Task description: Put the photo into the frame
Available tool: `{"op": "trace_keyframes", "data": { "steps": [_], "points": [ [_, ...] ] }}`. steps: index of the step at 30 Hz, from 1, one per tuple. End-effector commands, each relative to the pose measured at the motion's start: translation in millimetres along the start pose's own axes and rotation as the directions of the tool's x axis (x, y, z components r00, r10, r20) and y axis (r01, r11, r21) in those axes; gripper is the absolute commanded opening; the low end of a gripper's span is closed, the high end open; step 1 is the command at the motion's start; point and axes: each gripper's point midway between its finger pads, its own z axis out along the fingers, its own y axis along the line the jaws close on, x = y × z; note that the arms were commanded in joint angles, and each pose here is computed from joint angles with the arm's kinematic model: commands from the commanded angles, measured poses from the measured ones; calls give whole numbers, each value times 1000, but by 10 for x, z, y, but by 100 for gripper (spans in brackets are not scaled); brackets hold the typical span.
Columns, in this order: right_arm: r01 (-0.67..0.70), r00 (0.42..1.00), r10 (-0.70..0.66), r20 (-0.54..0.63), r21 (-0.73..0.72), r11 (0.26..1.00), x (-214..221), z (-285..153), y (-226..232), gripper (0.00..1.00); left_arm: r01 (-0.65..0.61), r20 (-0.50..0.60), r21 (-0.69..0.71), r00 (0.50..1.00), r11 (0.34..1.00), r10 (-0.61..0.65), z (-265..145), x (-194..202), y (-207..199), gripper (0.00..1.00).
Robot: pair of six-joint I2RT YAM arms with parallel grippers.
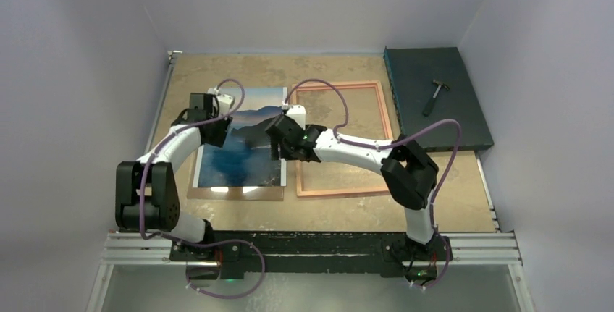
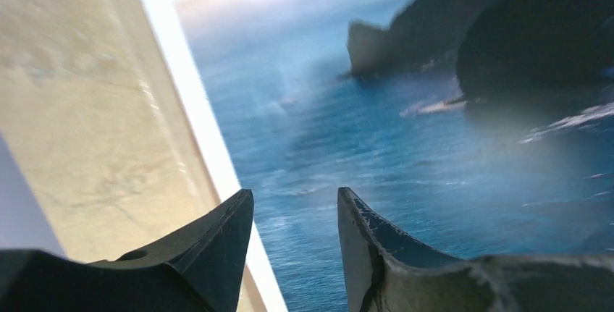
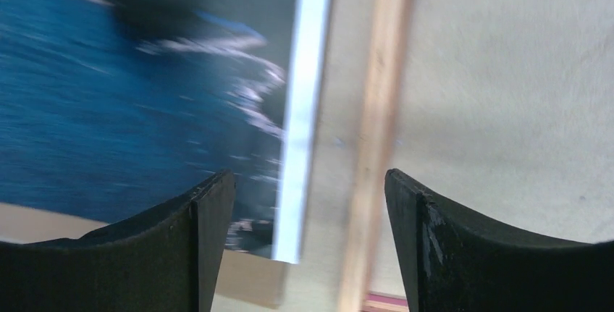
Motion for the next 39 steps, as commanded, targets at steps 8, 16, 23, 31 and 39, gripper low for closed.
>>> {"op": "trace_keyframes", "data": {
  "steps": [8,16,23,31,39],
  "points": [
    [-46,997,54,46,-157,987,-506,-117,658,85,185,255,-99,954,978,-155,-697,-759,866,55],
    [-61,998,63,25,-65,996,-367,270,618,87,235,172,-118,962,965,-213,-535,-561,1067,56],
    [-62,997,62,39,-12,998,-319,415,533,89,249,149,-115,961,962,-231,-399,-336,1158,56],
    [-49,999,49,10,-22,999,-191,544,546,89,264,-8,16,964,964,-264,-79,39,802,72],
    [-21,1000,21,-8,-89,996,-165,618,714,89,312,-137,112,945,943,-297,108,414,494,92]
  ]
}}
